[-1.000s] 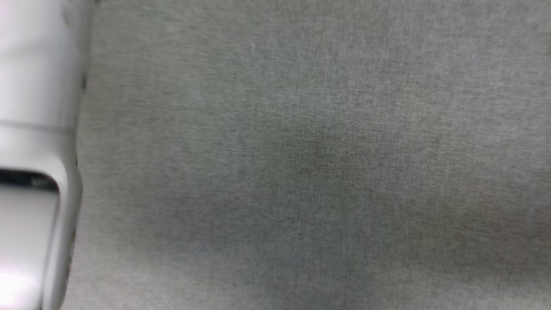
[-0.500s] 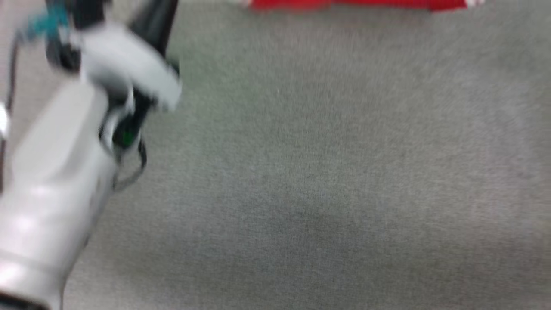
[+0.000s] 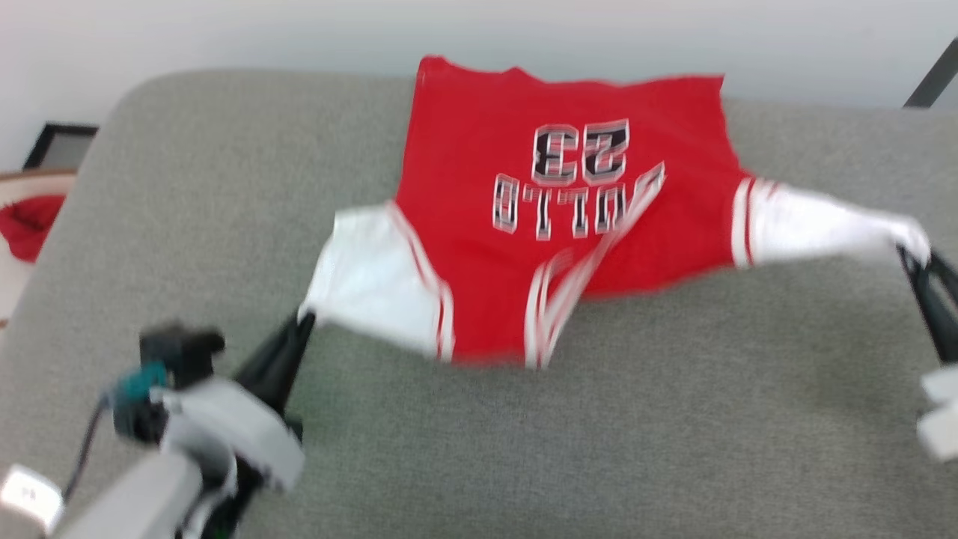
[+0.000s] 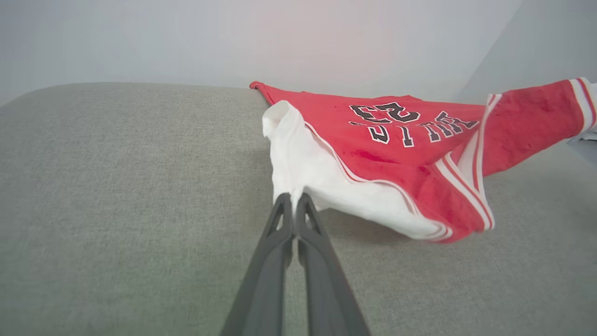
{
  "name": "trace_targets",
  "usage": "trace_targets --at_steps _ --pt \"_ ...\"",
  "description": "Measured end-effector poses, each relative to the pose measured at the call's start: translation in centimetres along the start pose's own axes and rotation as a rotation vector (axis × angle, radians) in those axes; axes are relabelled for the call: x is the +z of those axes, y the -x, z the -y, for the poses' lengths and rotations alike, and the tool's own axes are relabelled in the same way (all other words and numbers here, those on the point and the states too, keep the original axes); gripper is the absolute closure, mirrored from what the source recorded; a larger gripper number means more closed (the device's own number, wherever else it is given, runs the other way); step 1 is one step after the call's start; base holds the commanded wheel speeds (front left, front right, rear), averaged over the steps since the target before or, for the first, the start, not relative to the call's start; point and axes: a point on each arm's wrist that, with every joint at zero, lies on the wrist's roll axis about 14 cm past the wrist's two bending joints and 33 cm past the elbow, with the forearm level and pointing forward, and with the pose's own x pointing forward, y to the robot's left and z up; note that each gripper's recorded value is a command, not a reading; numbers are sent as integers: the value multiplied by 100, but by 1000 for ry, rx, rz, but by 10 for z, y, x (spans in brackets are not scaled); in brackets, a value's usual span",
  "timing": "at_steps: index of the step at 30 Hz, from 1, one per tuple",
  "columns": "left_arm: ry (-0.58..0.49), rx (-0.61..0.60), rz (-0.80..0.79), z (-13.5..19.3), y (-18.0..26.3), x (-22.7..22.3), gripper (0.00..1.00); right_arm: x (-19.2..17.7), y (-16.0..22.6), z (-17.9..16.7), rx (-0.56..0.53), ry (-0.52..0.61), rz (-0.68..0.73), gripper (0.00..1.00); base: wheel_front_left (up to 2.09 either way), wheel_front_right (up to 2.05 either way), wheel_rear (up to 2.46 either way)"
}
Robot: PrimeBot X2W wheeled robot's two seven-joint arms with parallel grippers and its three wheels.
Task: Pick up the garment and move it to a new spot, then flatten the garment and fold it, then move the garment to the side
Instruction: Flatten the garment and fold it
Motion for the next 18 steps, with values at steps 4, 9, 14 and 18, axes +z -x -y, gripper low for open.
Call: trace_targets --at_steps 4,9,14,18 --pt "42 34 -16 5 27 -16 100 -8 35 -5 -24 -22 -52 100 0 0 0" --pt "73 97 -46 1 53 -35 100 -23 71 -18 -52 -75 -122 100 0 0 0" --pt "119 164 -83 -4 72 -54 100 -46 104 -36 -71 -134 -222 100 0 0 0" --pt "149 201 -98 -5 84 -63 100 -58 127 -45 -100 -173 -284 100 0 0 0"
